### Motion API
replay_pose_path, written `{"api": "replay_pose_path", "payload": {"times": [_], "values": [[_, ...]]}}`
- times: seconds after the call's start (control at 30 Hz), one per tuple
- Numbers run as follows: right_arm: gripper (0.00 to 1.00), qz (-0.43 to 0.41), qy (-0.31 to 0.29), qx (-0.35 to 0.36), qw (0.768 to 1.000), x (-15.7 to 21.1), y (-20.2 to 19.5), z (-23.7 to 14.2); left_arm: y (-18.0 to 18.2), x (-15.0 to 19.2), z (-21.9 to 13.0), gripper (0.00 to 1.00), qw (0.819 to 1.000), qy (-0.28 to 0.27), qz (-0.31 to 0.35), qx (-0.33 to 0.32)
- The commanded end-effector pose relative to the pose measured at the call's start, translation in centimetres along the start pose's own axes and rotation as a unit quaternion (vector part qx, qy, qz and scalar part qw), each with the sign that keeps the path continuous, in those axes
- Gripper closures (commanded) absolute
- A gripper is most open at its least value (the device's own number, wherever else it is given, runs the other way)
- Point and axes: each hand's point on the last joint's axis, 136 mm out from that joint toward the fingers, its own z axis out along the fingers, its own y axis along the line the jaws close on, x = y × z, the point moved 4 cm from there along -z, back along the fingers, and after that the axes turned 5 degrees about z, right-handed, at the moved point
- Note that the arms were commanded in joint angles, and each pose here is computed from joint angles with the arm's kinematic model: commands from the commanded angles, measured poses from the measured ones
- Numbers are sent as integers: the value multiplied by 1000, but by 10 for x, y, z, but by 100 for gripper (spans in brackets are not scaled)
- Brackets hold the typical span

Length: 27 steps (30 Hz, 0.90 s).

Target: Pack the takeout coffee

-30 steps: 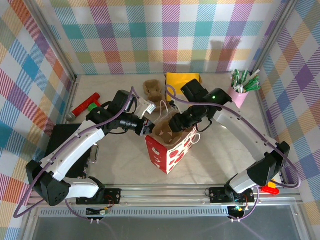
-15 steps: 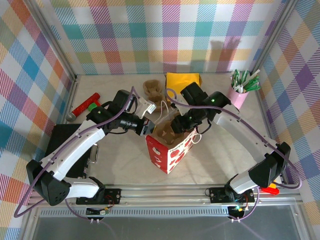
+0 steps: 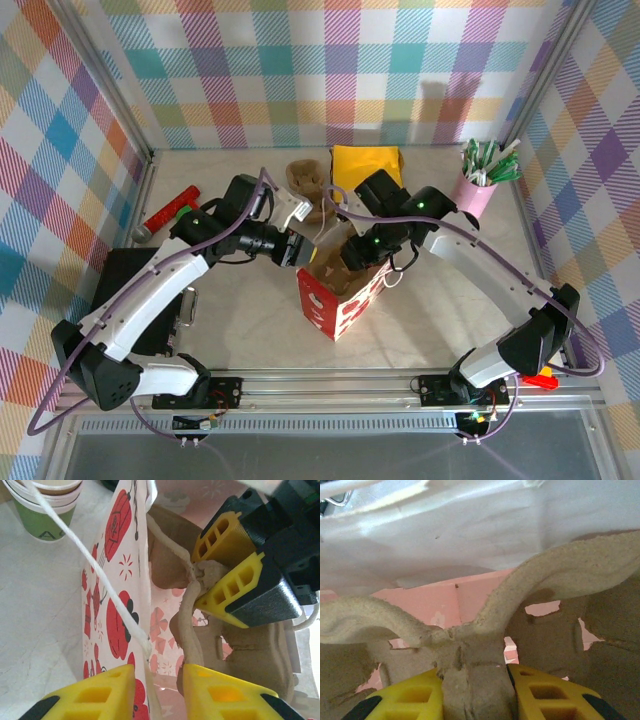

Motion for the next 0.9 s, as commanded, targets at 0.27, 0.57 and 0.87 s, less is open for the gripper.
{"api": "replay_pose_path", "payload": {"times": [0.27, 0.57, 0.87], "values": [[70, -49, -6, 19, 999, -2, 6, -3, -2, -5, -13, 63, 999, -24, 16, -31], [70, -83, 18, 46, 995, -5, 9, 12, 2, 7, 1, 63, 1000, 3, 17, -21], [69, -101, 34, 53, 993, -2, 8, 24, 6, 11, 8, 69, 1000, 13, 15, -20]]}}
